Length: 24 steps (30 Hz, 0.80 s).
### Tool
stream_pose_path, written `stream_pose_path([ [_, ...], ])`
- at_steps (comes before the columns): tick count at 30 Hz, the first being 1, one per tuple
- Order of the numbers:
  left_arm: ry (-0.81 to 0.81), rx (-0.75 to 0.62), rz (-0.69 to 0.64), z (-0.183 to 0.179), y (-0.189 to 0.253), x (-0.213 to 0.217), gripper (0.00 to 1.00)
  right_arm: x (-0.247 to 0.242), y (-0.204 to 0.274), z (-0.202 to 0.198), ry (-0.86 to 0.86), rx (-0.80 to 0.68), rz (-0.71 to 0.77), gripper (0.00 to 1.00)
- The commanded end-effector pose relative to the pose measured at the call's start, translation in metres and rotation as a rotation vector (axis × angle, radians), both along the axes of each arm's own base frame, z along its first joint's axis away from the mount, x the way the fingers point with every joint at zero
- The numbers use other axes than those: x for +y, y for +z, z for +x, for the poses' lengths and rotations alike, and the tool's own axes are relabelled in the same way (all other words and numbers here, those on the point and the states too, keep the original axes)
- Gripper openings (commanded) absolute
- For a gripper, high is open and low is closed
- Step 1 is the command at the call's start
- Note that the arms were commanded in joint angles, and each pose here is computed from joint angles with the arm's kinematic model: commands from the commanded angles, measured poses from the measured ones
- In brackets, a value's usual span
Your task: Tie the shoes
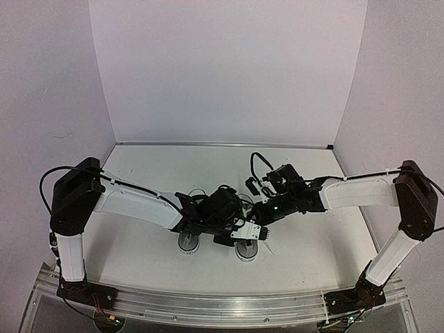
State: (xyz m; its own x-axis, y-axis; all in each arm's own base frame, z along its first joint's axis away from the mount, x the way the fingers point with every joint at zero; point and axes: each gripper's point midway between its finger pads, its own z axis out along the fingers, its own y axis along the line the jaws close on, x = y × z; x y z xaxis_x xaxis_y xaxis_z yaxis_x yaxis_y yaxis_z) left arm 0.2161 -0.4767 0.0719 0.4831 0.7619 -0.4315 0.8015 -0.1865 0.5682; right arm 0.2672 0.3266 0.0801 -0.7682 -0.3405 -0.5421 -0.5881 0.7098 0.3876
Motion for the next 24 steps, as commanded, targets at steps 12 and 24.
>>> stream_pose_path([
  [12, 0.118, -0.059, 0.016, 0.028, 0.003, 0.005, 0.15, 0.014, 0.012, 0.0, 0.035, -0.015, 0.043, 0.0],
  [24, 0.07, 0.052, -0.148, 0.004, 0.028, 0.0, 0.0, 0.015, 0.01, -0.001, 0.035, -0.011, 0.047, 0.0],
])
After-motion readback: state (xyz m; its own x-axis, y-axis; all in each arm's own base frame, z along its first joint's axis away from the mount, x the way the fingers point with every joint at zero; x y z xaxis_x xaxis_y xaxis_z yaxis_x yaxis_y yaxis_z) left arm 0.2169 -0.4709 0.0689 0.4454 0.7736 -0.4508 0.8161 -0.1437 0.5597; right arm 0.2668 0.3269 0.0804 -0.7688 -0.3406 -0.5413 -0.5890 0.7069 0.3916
